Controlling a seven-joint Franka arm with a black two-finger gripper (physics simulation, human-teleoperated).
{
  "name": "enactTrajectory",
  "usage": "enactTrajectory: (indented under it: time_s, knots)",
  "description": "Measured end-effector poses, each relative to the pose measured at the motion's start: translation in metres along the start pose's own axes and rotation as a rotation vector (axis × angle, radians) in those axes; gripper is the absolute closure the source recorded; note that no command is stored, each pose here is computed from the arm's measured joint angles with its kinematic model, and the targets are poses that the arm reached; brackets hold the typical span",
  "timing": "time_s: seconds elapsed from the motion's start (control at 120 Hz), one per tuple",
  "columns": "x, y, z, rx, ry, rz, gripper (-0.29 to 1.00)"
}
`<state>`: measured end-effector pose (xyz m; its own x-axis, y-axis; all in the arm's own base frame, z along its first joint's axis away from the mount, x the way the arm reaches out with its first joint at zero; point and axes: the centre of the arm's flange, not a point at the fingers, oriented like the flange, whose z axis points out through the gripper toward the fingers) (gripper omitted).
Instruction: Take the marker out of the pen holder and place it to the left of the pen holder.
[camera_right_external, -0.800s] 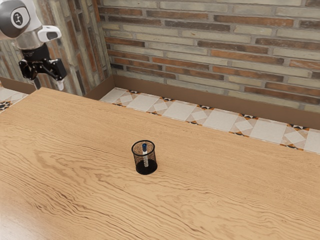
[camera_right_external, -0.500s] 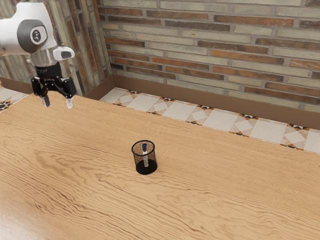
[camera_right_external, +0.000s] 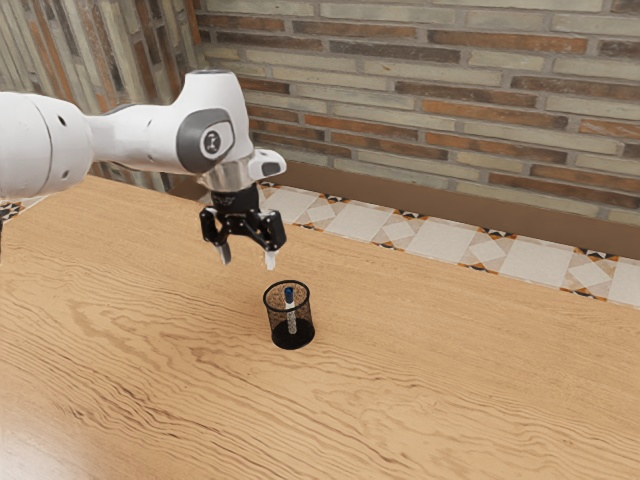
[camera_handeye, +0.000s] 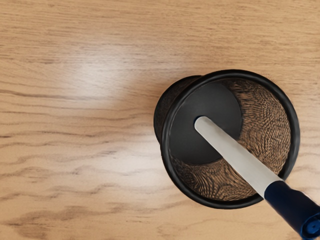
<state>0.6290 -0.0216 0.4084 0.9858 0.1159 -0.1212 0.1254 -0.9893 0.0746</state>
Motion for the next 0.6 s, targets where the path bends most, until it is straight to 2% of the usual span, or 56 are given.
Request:
enactTrajectory:
  time_s: [0.117,0.308,0.45,0.6]
  knots:
    - [0.008,0.019,0.03,0.007,-0.019,-0.045,0.02]
    - [0.029,0.071,0.044,0.027,0.036,-0.052,0.02]
    - [0.042,0.065,0.073,0.067,0.031,-0.094,0.02]
    - [0.074,0.055,0.08,0.079,0.075,-0.13,0.02]
